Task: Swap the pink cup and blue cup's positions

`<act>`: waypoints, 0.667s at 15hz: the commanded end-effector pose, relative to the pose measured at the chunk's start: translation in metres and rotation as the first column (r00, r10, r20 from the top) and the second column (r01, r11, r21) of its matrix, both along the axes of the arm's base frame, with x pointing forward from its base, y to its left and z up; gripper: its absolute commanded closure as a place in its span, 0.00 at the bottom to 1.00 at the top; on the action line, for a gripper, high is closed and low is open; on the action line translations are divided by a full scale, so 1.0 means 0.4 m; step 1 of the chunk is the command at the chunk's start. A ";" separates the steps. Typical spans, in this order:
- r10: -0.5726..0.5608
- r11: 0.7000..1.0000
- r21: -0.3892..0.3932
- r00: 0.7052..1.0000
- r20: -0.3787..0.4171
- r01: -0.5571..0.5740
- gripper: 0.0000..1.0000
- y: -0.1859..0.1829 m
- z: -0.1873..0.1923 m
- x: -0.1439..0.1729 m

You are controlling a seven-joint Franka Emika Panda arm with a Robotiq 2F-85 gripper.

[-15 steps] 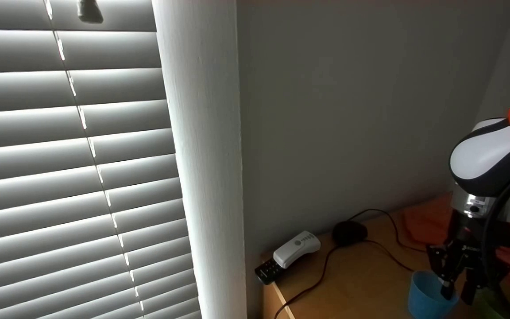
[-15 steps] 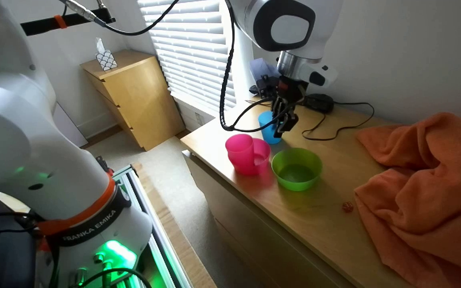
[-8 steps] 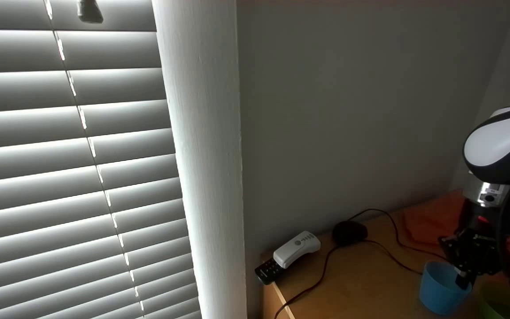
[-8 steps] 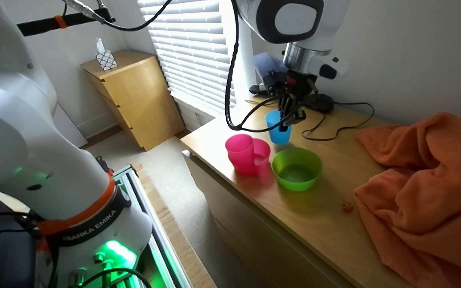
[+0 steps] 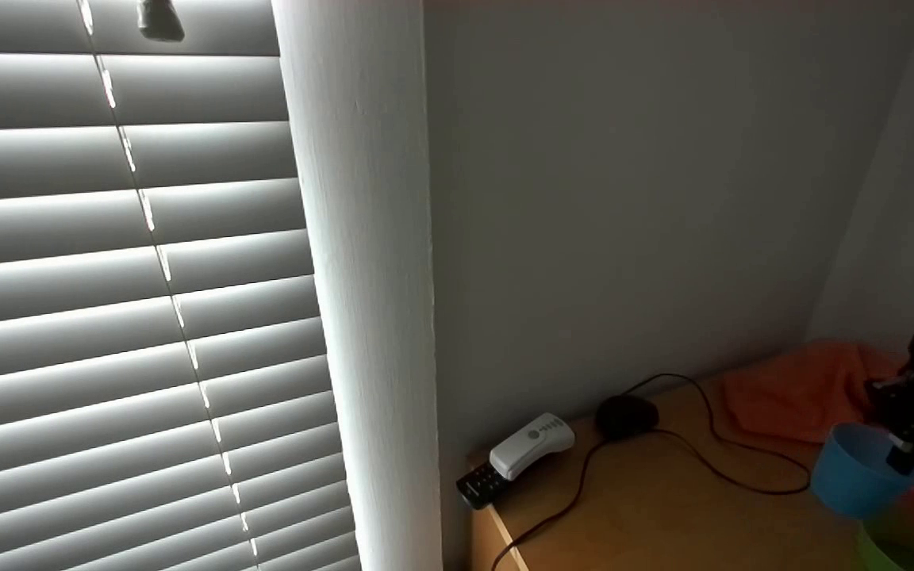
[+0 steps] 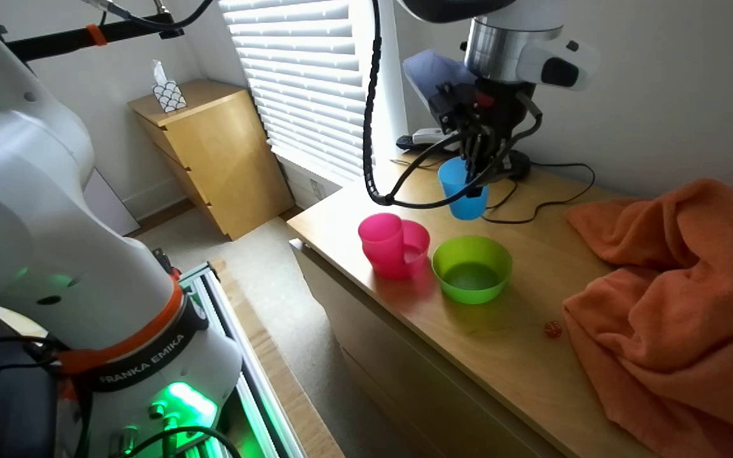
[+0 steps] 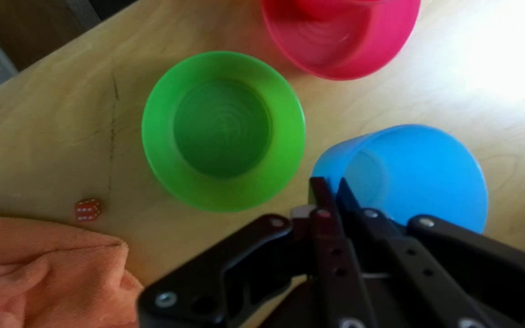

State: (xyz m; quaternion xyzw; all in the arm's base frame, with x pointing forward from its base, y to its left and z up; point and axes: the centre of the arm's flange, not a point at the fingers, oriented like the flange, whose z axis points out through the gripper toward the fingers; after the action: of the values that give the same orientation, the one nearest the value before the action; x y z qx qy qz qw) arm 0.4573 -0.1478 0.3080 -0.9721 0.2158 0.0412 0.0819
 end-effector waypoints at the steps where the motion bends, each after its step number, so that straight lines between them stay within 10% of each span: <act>1: 0.005 1.000 -0.004 1.000 0.007 -0.005 0.99 -0.042 0.067 -0.100; 10: -0.096 0.994 0.034 0.987 -0.128 0.102 0.99 -0.146 0.009 -0.160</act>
State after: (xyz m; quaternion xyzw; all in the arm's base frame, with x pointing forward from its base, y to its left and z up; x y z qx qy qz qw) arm 0.4017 -0.1926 0.3253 -0.9597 0.2468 0.0938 0.0964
